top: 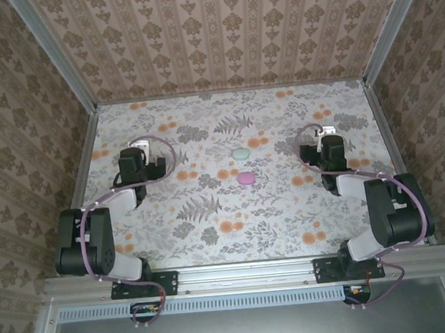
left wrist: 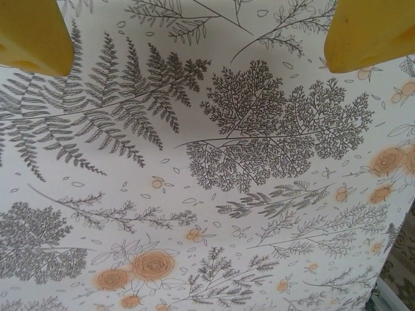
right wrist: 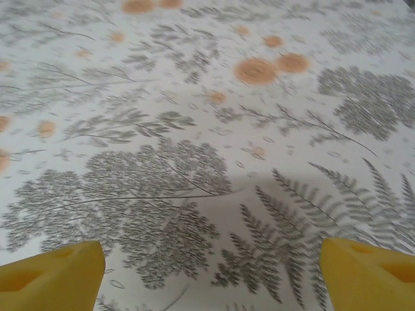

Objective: Insert wireless bluetooth earbuds into charging case

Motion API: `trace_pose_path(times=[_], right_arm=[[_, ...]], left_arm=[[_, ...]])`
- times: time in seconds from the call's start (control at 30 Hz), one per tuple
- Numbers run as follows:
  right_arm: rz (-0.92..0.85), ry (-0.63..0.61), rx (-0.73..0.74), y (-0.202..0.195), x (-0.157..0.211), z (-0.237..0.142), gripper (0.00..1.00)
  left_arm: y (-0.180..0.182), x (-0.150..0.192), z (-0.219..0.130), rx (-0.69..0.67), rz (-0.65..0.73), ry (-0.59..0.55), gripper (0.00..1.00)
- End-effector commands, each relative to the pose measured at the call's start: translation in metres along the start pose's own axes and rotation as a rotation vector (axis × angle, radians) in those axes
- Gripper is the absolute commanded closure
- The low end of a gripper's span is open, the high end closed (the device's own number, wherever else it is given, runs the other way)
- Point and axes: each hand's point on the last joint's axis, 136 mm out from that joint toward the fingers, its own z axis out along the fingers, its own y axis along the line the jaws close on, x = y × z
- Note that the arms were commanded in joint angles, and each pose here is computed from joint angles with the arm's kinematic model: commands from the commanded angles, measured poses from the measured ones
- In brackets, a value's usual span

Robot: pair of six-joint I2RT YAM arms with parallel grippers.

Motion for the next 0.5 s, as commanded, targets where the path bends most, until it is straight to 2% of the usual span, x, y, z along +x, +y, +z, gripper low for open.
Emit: trace_pose_path(times=[0.0, 0.03, 0.13, 0.17, 0.3, 0.33, 0.47], right_arm=[[-0.019, -0.175, -0.120, 0.014, -0.010, -0.008, 0.12], [-0.007, -0.201, -0.099, 0.010, -0.012, -0.012, 0.12], [0.037, -0.172, 0.000, -0.006, -0.015, -0.005, 0.10], [0.032, -0.147, 0.014, -0.007, -0.011, -0.005, 0.00], [0.030, -0.161, 0.029, -0.008, -0.012, -0.006, 0.00], [0.030, -0.158, 0.030, -0.008, -0.012, -0.006, 0.00], [0.024, -0.159, 0.029, -0.007, -0.012, -0.006, 0.00]], left_arm=[[0.003, -0.015, 0.003, 0.010, 0.044, -0.131, 0.00], [0.008, -0.013, 0.004, 0.013, 0.015, -0.134, 0.00], [0.019, -0.008, 0.003, 0.054, -0.066, -0.163, 0.00], [0.020, -0.005, 0.002, 0.064, -0.078, -0.179, 0.00], [0.020, -0.001, -0.001, 0.047, -0.070, -0.246, 0.00], [0.024, 0.003, 0.000, 0.023, -0.089, -0.215, 0.00], [0.027, 0.002, 0.001, -0.031, -0.077, -0.217, 0.00]])
